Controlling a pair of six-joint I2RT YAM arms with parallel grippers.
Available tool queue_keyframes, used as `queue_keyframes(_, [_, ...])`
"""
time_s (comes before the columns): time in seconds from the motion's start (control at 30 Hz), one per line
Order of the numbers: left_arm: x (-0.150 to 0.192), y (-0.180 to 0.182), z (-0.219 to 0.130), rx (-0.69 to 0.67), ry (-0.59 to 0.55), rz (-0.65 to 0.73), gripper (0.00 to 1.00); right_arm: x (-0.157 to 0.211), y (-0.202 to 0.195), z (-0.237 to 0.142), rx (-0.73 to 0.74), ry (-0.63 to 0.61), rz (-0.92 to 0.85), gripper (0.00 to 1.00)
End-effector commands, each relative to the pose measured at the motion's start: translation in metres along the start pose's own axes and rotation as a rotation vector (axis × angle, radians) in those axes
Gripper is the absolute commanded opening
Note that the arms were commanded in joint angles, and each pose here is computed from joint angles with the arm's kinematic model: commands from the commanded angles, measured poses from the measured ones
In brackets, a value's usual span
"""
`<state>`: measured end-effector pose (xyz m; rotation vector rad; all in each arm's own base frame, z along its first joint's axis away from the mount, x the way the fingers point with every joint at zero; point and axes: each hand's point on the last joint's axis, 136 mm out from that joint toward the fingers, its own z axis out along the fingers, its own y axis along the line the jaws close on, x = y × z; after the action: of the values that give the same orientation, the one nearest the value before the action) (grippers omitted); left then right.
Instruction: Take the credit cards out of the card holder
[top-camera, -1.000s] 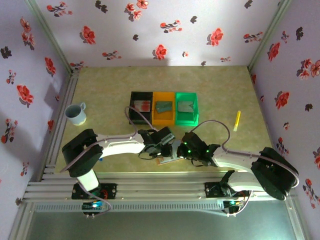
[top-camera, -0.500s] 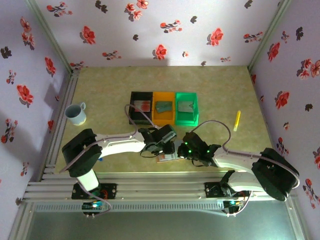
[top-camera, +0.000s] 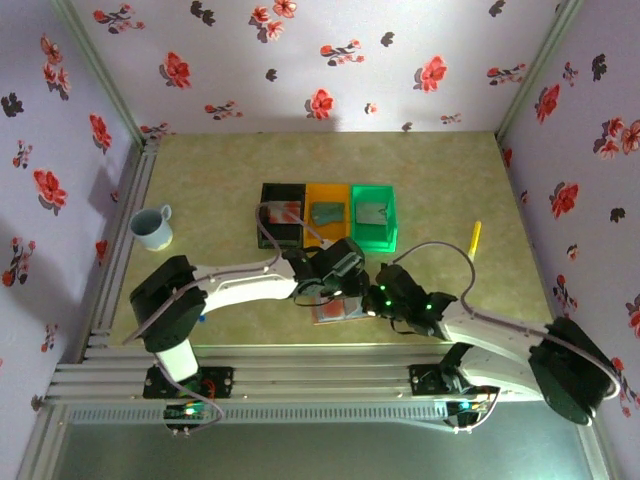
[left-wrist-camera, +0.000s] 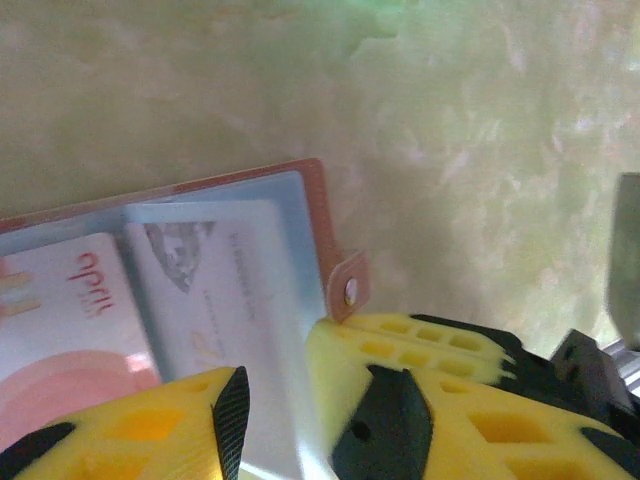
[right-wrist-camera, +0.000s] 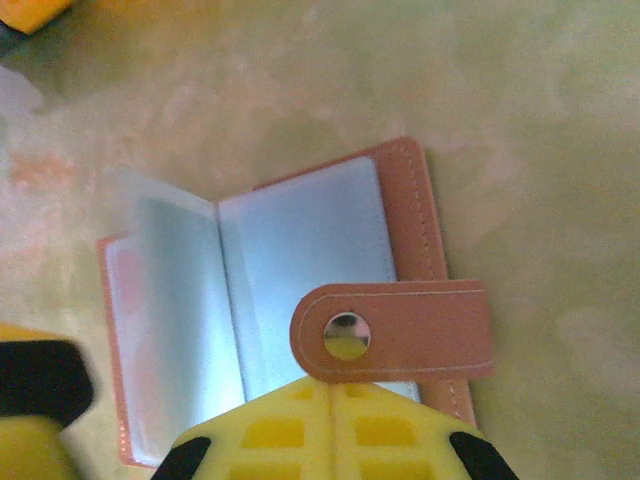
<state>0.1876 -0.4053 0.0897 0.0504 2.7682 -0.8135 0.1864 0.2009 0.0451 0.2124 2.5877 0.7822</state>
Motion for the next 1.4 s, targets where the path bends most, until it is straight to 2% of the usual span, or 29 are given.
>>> queue_keyframes(0.0, [0.001,-0.018,0.006,0.049,0.016,-0.015,0.46,-0.004,-0.023,-0.013,0.068,-0.045,0.025,0.04])
queue_keyframes(0.2, [-0.010,-0.005,-0.007,0.034,-0.026,-0.025,0.47,-0.010,-0.025,-0.032,0.031,-0.096,0.046,0.07])
queue_keyframes(0.43, [-0.013,0.023,-0.022,0.057,-0.063,-0.045,0.47,-0.010,-0.008,-0.032,-0.048,-0.079,0.037,0.08])
queue_keyframes(0.6, [-0.004,0.027,-0.017,0.115,-0.054,-0.066,0.47,-0.014,0.010,-0.025,-0.089,-0.048,0.030,0.06])
queue_keyframes(0.87, [0.009,0.047,-0.008,0.080,-0.025,-0.096,0.47,-0.015,0.035,-0.009,-0.139,0.015,0.048,0.02])
queue_keyframes(1.13, [0.021,0.071,0.001,0.017,0.003,-0.120,0.47,-0.026,0.019,-0.018,-0.032,-0.043,0.070,0.00])
queue_keyframes(1.37, [0.023,0.081,0.003,-0.004,-0.007,-0.123,0.47,-0.027,0.039,-0.016,-0.133,-0.035,0.086,0.02])
